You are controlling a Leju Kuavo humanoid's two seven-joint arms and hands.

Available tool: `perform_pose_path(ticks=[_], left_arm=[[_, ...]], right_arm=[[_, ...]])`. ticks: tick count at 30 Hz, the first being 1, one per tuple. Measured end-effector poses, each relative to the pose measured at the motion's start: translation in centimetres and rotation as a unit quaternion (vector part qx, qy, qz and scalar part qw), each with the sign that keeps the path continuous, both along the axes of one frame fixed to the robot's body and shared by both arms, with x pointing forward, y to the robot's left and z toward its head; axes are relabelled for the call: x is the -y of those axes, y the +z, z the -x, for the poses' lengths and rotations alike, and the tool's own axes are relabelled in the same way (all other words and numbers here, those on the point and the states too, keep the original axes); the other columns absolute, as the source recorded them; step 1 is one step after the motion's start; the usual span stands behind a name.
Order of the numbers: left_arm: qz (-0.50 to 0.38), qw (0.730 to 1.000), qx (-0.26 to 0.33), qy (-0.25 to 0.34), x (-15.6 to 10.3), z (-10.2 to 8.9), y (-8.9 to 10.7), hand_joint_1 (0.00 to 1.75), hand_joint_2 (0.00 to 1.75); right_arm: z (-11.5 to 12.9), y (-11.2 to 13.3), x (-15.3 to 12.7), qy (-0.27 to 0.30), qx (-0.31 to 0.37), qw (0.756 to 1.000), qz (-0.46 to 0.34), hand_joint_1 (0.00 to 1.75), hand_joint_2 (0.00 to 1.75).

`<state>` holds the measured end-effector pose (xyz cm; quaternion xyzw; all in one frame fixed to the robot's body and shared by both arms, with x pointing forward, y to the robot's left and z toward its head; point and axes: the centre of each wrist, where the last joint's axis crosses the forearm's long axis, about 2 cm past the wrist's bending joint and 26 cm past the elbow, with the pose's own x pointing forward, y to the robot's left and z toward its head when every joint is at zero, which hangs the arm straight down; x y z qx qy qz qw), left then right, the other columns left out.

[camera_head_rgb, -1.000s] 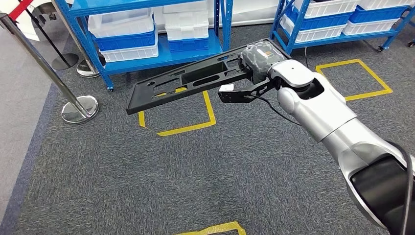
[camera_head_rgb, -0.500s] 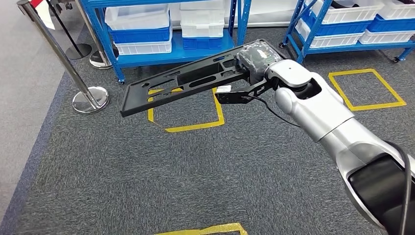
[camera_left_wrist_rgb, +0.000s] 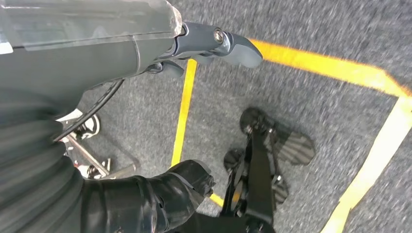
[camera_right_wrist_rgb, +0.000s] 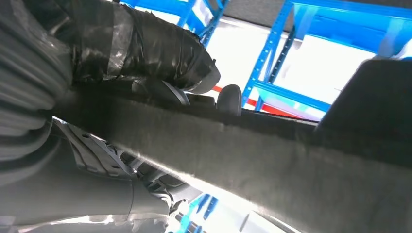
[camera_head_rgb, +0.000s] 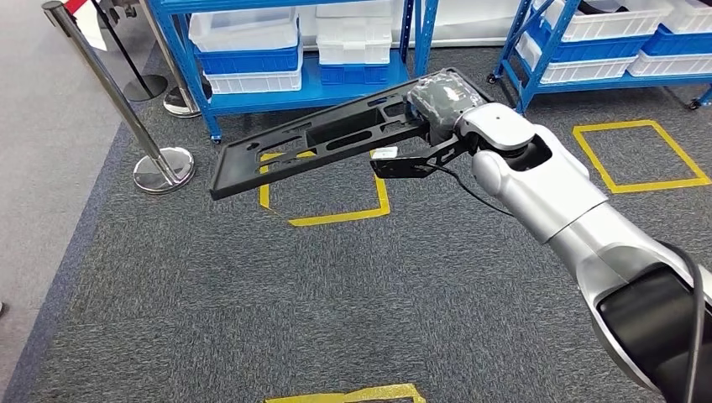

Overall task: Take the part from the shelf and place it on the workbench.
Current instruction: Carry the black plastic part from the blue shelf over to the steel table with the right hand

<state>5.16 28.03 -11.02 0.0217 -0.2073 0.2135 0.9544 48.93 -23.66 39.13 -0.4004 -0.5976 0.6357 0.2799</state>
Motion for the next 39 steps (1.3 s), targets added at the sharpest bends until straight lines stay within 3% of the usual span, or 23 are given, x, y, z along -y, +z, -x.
perform_pose_path(ticks=[39], left_arm=[[-0.001, 1.000, 0.008, 0.005, 0.17, -0.03, 0.01, 0.00, 1.75]], right_arm=[[-0.01, -0.41, 0.28, -0.002, -0.010, 1.000, 0.006, 1.75, 1.75]])
